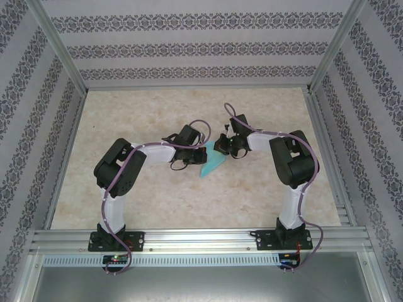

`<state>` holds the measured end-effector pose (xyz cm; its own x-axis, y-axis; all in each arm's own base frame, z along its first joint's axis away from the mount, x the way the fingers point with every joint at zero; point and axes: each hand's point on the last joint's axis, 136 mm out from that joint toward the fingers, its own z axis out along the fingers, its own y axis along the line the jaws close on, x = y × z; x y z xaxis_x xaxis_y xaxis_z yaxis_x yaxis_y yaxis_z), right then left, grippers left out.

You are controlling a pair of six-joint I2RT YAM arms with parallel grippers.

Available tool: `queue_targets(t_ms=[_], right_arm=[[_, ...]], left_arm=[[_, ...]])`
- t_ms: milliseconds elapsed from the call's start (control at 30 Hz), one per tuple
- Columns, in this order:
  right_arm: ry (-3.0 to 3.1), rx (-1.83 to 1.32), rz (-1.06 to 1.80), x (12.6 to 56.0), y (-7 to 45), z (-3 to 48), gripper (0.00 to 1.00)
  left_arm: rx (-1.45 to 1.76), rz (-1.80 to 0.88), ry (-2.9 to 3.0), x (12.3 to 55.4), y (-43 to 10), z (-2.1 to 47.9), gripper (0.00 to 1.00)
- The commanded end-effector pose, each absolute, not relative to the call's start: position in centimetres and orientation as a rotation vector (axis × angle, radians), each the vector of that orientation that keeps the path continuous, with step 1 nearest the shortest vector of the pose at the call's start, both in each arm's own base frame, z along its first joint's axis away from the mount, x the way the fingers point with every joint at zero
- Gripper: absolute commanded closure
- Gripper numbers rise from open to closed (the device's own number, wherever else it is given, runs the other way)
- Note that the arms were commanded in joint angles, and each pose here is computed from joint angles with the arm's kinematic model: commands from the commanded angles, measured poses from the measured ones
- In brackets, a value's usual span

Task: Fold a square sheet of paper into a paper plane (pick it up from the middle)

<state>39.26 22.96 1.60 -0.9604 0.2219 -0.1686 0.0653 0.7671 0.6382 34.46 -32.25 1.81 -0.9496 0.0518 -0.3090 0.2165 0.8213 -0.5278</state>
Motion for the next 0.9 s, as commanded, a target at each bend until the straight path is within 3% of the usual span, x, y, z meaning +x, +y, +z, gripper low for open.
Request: queue_targets(t_ms=[0,400,667,867], right_arm=[[2.634,0.240,0.918,42.2,21.7,3.0,0.96],[2.670,0.348,0.818,43.8,19.1,0.1,0.96],[2.585,0.288,0.878,45.1,20.0,4.1,0.96],[2.560,0.163,1.016,42.7,23.3,5.4,0.96]], left_arm=[[0.199,-0.577,2.987,29.8,-28.2,-4.5,1.00],[0.199,-0.577,2.994,29.6,-28.2,-4.6,1.00],[0.201,-0.580,2.992,29.6,-28.3,-4.5,1.00],[0.198,-0.580,2.990,29.7,-28.4,-4.5,1.00]])
